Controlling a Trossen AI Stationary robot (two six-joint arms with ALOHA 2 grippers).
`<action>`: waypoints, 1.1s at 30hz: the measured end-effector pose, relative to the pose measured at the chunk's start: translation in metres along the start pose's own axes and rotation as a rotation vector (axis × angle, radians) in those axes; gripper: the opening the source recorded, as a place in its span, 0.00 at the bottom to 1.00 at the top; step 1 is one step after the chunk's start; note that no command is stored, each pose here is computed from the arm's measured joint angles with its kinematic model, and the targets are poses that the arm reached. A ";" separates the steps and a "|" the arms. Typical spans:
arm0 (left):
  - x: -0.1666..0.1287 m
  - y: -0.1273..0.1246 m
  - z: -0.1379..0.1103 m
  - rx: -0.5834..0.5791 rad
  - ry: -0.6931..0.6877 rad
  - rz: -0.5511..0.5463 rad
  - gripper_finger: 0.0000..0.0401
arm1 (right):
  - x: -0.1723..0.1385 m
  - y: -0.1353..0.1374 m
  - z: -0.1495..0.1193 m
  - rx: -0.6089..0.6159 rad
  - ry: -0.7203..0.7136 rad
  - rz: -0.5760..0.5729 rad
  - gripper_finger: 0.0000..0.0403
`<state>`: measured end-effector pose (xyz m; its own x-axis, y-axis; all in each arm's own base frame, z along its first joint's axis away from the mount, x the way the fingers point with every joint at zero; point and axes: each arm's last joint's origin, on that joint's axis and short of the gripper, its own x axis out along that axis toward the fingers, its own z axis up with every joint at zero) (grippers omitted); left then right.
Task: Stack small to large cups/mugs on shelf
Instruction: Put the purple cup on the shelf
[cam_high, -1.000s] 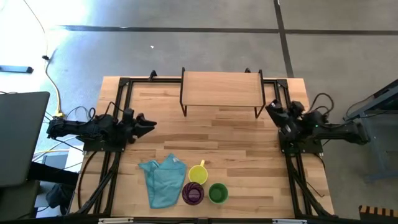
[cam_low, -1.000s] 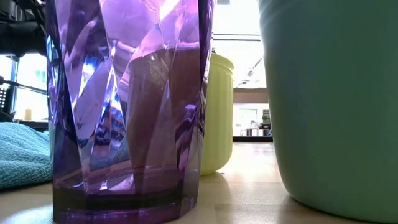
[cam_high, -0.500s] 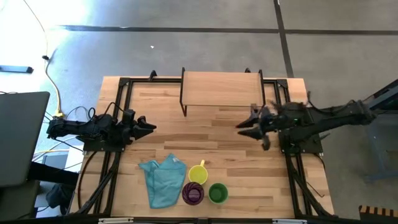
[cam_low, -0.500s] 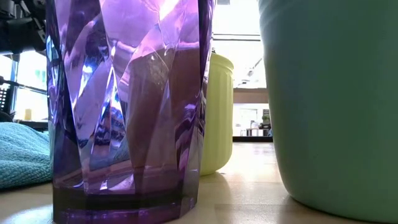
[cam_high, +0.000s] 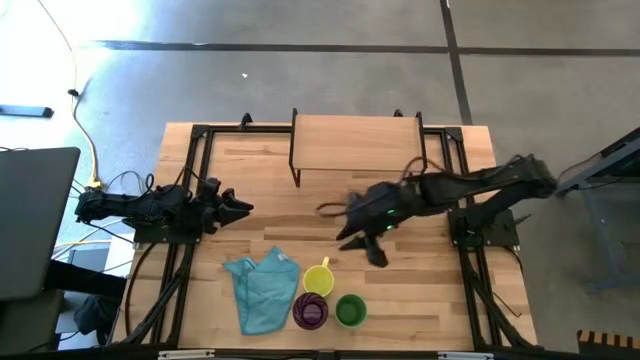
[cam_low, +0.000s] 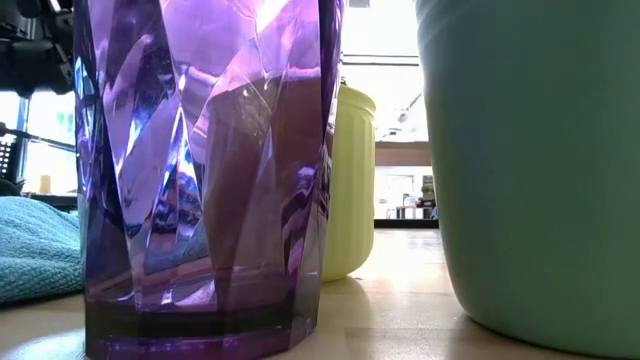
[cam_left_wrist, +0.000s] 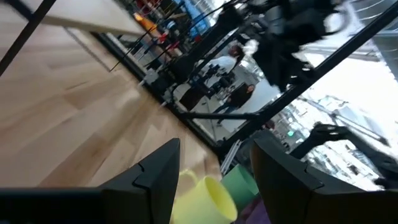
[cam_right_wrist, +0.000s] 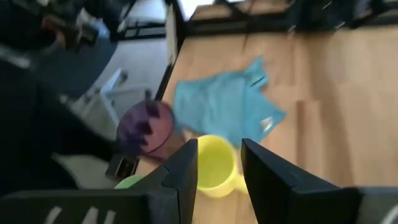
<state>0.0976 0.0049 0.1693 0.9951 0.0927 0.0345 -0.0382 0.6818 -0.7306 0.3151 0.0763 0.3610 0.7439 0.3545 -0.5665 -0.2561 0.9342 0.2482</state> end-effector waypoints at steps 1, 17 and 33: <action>0.000 0.000 0.000 0.000 0.005 0.005 0.46 | 0.006 0.001 0.003 0.003 0.030 0.009 0.28; 0.000 0.001 -0.001 0.118 0.017 0.003 0.46 | 0.084 0.026 0.016 0.091 0.194 0.082 0.28; 0.000 0.001 -0.002 0.159 0.048 -0.022 0.46 | 0.139 0.048 -0.005 0.091 0.163 -0.037 0.28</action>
<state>0.0978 0.0035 0.1673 0.9989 0.0443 0.0137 -0.0266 0.7901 -0.6124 0.4032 0.1705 0.2902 0.6399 0.3288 -0.6946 -0.1683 0.9419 0.2908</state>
